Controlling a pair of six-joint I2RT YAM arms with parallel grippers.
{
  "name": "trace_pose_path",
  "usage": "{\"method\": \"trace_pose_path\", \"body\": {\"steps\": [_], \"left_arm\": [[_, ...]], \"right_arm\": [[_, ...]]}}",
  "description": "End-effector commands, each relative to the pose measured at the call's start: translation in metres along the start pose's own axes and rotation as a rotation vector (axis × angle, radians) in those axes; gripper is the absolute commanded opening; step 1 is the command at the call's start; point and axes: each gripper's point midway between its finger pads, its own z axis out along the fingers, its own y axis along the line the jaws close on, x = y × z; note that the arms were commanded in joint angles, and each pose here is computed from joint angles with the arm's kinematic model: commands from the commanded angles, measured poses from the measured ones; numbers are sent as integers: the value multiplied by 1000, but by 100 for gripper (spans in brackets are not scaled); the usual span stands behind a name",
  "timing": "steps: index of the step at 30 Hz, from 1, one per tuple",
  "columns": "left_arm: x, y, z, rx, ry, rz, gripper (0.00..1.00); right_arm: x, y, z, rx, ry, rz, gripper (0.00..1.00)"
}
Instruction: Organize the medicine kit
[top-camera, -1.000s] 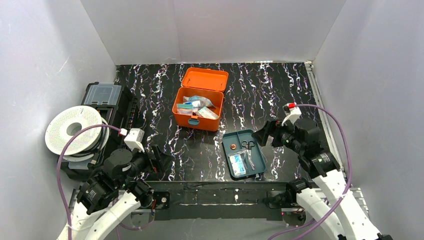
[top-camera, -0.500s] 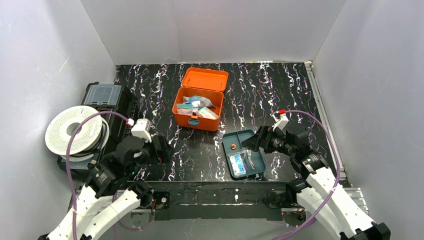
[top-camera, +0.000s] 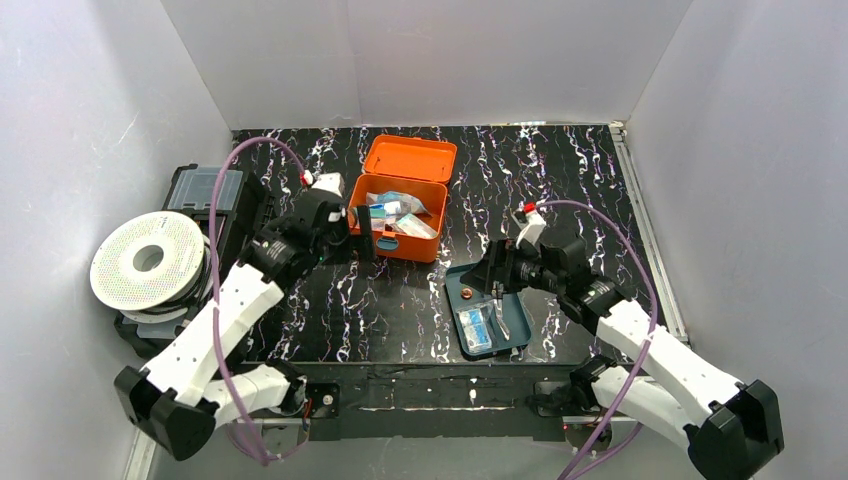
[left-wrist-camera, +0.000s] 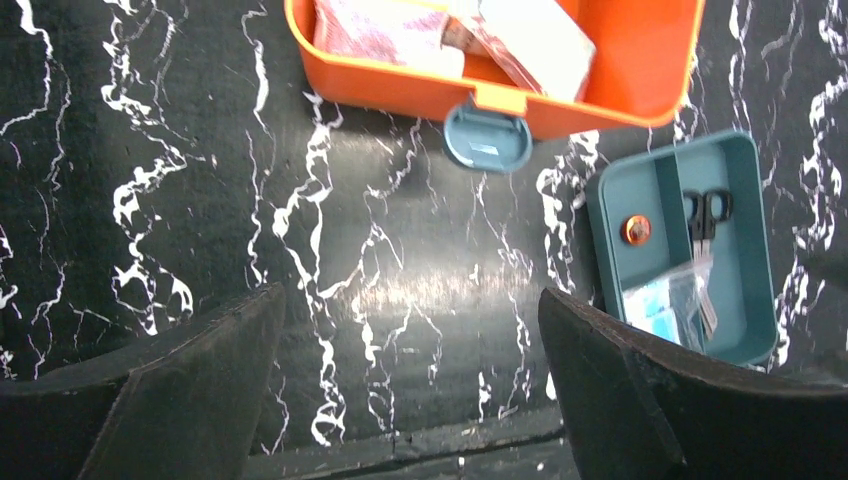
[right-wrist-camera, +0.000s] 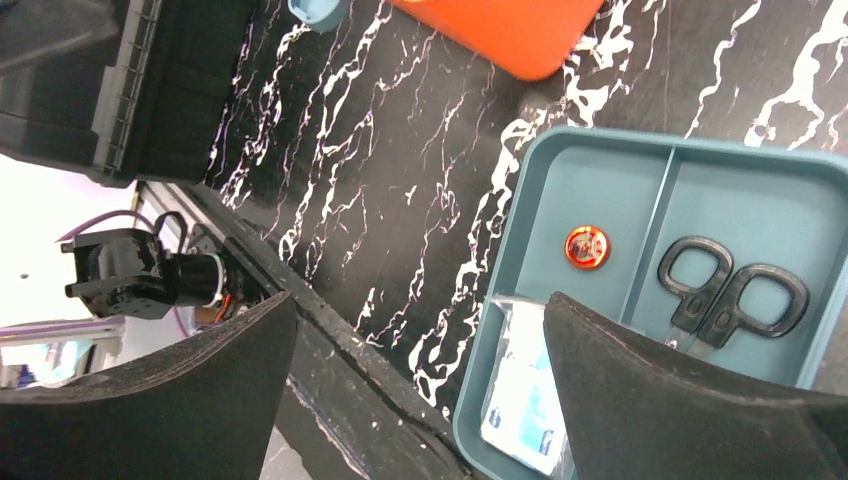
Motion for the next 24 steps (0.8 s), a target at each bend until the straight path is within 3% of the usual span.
{"method": "trace_pose_path", "body": {"steps": [1, 12, 19, 24], "left_arm": [[-32, 7, 12, -1, -35, -49, 98], [-59, 28, 79, -36, 55, -128, 98], [-70, 37, 110, -54, 95, -138, 92], [-67, 41, 128, -46, 145, -138, 81]], "right_arm": [[-31, 12, -1, 31, -50, -107, 99], [-59, -36, -6, 353, -137, -159, 98], [-65, -25, -6, 333, -117, -152, 98], [-60, -25, -5, 316, -111, -154, 98]]}}
